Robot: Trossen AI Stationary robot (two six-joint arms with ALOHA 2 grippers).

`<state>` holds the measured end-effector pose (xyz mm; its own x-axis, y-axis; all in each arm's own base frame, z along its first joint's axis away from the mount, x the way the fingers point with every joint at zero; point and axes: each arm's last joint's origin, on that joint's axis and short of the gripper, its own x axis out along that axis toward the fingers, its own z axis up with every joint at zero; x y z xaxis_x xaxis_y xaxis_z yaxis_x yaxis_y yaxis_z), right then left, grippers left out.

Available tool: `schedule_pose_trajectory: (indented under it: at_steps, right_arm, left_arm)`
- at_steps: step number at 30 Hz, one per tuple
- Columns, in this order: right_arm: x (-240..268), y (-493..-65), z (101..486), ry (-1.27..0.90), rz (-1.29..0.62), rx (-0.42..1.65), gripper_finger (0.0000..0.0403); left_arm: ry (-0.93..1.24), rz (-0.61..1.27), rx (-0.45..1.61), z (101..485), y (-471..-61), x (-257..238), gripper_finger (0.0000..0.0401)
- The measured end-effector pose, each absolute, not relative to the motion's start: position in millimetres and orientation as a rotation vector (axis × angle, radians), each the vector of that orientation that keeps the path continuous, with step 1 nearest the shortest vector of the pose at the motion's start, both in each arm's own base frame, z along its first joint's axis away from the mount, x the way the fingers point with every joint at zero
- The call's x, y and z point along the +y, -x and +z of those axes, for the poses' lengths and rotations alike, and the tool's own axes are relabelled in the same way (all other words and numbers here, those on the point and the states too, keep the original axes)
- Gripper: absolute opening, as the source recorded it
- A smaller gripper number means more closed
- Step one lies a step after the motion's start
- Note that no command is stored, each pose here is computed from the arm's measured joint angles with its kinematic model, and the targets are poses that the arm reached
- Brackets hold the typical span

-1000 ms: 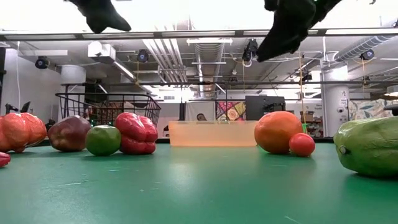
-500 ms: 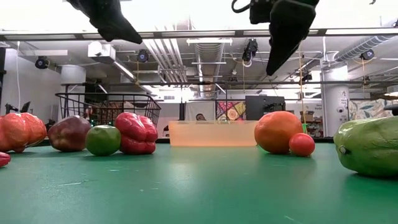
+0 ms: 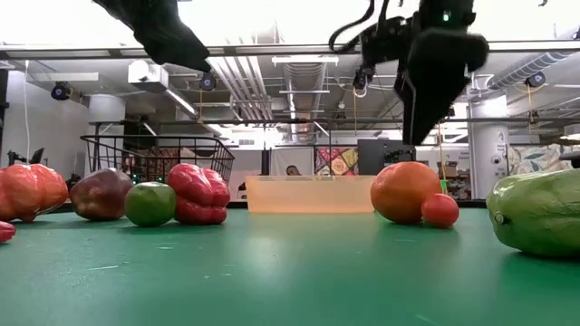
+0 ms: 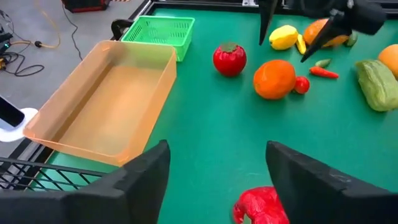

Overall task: Sort produce into baskets
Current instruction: Put the orange into the wire basket

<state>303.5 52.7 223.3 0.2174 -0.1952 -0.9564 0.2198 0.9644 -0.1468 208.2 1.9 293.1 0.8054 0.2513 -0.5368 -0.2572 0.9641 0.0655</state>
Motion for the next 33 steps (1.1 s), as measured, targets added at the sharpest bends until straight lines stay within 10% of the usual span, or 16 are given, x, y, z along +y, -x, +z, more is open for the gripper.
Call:
schedule_pose_trajectory:
  at_steps: [33]
  right_arm:
    - [53,-328,180,0.051,-0.249,1.374,0.0283]
  left_arm:
    - [0.029,0.274,0.56,289,-219,1,0.0269]
